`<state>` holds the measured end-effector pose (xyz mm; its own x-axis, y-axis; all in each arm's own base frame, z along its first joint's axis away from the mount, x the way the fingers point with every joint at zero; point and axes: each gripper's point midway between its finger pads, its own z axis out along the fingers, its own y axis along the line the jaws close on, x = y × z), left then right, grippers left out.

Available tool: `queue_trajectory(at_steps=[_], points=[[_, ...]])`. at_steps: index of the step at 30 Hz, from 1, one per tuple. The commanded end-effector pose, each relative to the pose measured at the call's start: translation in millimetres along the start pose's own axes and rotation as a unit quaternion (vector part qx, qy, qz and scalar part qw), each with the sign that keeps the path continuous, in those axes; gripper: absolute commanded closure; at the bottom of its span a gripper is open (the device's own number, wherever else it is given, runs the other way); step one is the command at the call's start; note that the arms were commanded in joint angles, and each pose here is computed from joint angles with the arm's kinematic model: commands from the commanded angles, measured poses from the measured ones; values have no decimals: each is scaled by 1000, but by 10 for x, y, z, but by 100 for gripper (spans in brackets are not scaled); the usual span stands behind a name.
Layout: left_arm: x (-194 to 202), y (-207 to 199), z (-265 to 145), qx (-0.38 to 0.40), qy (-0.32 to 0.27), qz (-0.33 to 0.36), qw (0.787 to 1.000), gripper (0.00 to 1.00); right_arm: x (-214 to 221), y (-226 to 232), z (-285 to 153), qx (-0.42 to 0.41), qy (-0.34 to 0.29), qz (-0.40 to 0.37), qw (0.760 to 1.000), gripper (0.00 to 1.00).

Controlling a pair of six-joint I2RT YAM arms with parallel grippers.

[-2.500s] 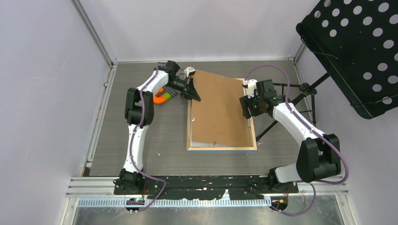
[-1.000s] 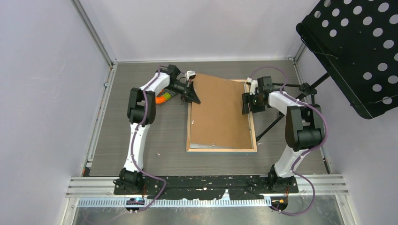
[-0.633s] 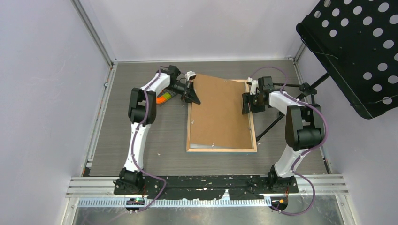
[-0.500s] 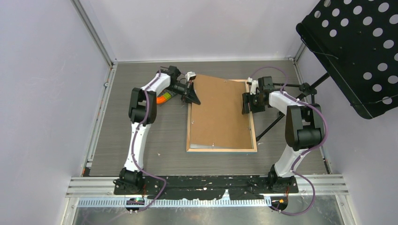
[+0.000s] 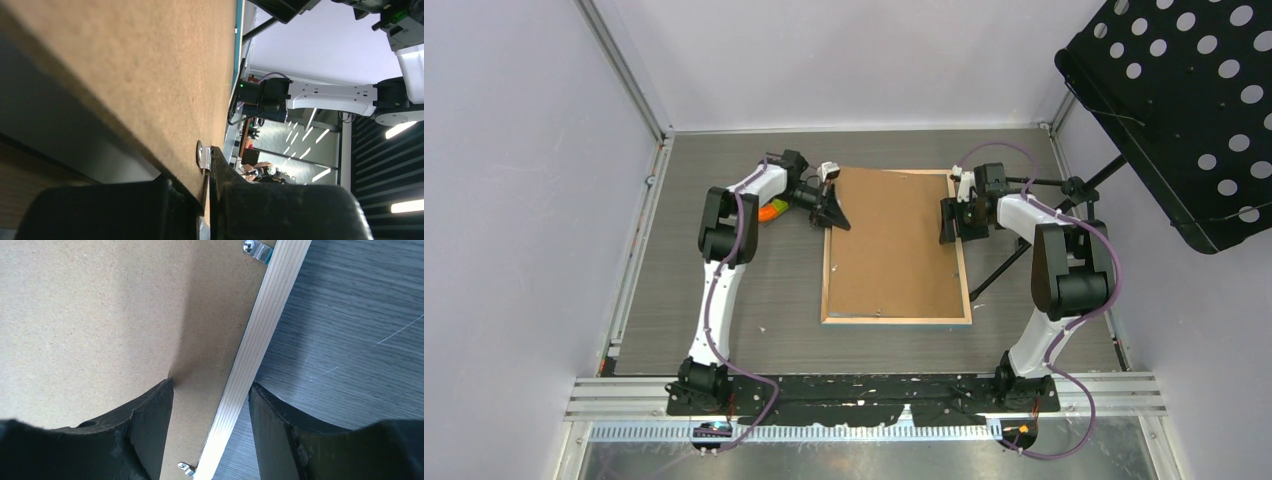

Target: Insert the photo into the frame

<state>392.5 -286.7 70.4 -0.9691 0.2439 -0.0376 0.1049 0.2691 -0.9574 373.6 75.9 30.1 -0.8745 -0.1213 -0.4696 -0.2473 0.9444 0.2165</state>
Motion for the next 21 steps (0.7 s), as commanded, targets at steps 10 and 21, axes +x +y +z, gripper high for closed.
queue_trajectory(at_steps=[10, 21], points=[[-30, 171, 105, -48, -28, 40, 998, 100, -135, 247, 22, -54, -16, 1, 998, 37], [-4, 230, 95, -67, -32, 39, 996, 100, -145, 259, 17, -56, -17, 2, 998, 37]])
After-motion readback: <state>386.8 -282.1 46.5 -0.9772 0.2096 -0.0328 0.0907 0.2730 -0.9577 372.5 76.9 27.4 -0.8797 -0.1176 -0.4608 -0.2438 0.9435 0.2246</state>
